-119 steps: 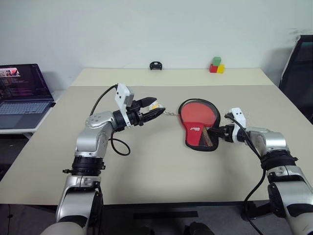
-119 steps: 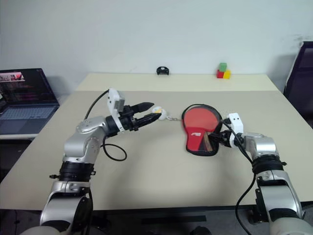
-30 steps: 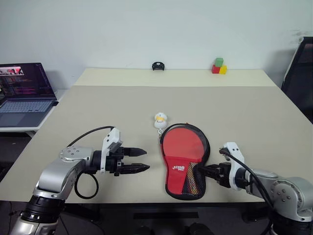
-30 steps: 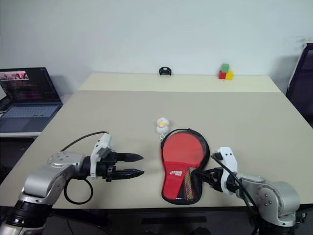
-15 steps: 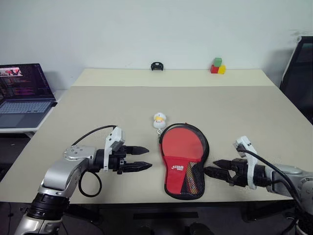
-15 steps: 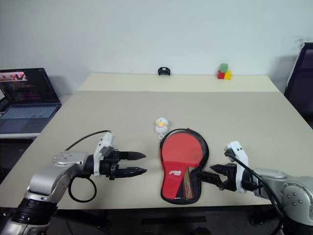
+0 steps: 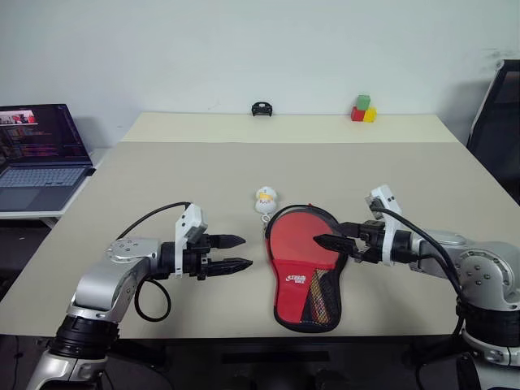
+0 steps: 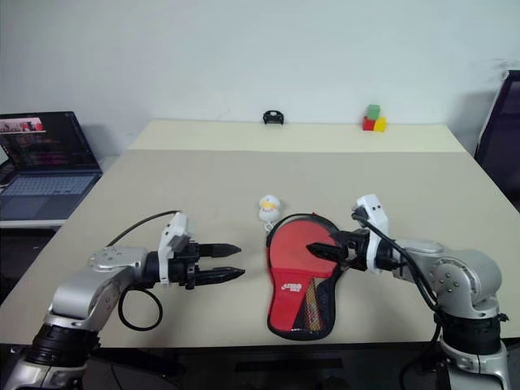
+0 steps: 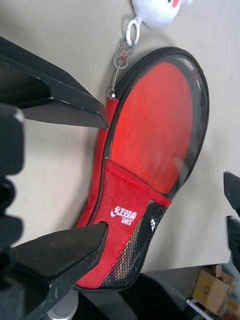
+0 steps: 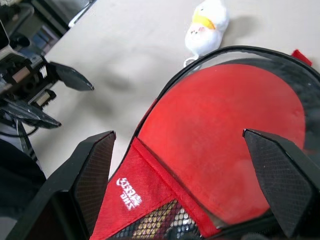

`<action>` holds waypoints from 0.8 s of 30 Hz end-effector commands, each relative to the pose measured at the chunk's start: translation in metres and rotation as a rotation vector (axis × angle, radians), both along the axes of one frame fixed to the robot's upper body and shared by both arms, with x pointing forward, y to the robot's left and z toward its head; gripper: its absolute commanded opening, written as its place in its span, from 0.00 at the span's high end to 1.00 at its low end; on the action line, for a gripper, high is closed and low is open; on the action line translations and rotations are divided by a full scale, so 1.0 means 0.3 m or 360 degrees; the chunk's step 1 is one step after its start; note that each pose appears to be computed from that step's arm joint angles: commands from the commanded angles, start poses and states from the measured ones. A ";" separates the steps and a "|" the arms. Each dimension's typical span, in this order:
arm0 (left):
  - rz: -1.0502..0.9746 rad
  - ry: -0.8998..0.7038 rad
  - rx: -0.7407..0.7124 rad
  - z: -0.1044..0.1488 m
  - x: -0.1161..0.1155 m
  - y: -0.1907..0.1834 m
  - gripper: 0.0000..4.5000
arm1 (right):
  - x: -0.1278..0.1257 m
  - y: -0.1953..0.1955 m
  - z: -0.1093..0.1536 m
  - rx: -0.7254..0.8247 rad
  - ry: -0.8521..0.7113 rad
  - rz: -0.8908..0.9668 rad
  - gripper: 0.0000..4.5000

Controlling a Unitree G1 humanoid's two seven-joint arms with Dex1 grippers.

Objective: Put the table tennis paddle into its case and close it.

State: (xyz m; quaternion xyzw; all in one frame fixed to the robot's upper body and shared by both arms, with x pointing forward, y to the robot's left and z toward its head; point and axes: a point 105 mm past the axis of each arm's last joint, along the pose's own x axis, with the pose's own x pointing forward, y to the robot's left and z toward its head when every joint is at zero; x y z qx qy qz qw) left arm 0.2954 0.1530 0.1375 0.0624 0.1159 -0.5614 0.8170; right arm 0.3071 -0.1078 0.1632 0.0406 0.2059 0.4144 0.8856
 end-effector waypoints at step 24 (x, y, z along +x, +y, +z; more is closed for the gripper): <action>0.0041 -0.0117 -0.0027 0.046 0.020 -0.012 0.28 | 0.303 0.088 -0.005 -0.0030 -0.0327 -0.0164 0.01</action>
